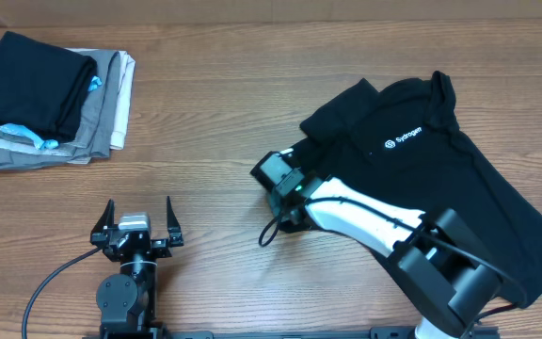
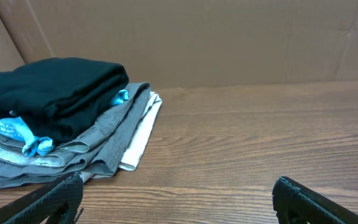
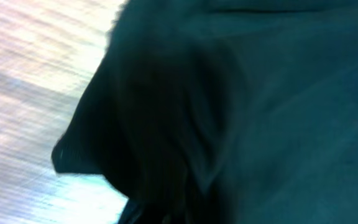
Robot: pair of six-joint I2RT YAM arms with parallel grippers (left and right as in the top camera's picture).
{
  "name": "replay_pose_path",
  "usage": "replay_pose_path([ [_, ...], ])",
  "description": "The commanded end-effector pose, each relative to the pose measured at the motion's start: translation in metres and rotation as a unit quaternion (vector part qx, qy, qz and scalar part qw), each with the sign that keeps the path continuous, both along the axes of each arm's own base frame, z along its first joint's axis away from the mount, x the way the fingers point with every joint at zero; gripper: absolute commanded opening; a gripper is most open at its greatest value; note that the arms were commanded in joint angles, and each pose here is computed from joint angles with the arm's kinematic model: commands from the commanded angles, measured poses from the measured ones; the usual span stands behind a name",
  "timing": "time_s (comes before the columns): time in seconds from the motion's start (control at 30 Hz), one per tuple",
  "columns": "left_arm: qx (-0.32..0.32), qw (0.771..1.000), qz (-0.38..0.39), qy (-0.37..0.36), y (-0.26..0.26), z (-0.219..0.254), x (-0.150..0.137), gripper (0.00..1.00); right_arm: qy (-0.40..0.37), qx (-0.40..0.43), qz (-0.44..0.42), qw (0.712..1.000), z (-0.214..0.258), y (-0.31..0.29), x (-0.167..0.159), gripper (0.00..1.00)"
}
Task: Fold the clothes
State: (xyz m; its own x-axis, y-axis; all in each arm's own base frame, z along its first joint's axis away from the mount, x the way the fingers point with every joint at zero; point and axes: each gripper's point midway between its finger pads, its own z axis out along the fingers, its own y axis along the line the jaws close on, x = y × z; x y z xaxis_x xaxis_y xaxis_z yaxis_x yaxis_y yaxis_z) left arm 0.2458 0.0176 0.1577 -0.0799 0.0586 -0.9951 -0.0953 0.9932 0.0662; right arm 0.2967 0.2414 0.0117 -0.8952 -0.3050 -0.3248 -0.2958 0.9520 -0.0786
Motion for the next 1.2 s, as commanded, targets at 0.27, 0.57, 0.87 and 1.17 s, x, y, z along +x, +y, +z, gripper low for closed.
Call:
replay_pose_path([
  [0.27,0.008,1.000,0.009,-0.003,0.004,0.001,-0.001,1.00,0.051,0.153,-0.012,0.987,0.024,-0.008,0.035,0.04],
  [0.57,0.008,1.000,0.009,-0.003,0.004,0.001,-0.001,1.00,0.154,0.367,0.110,0.911,0.064,0.040,0.003,0.04],
  [0.87,0.008,1.000,0.009,-0.003,0.004,0.001,-0.001,1.00,0.139,0.384,0.155,0.899,0.070,0.023,0.009,0.04],
  [1.17,0.008,1.000,0.009,-0.003,0.004,0.001,-0.001,1.00,0.103,0.268,0.096,0.953,0.031,-0.019,0.029,0.08],
])
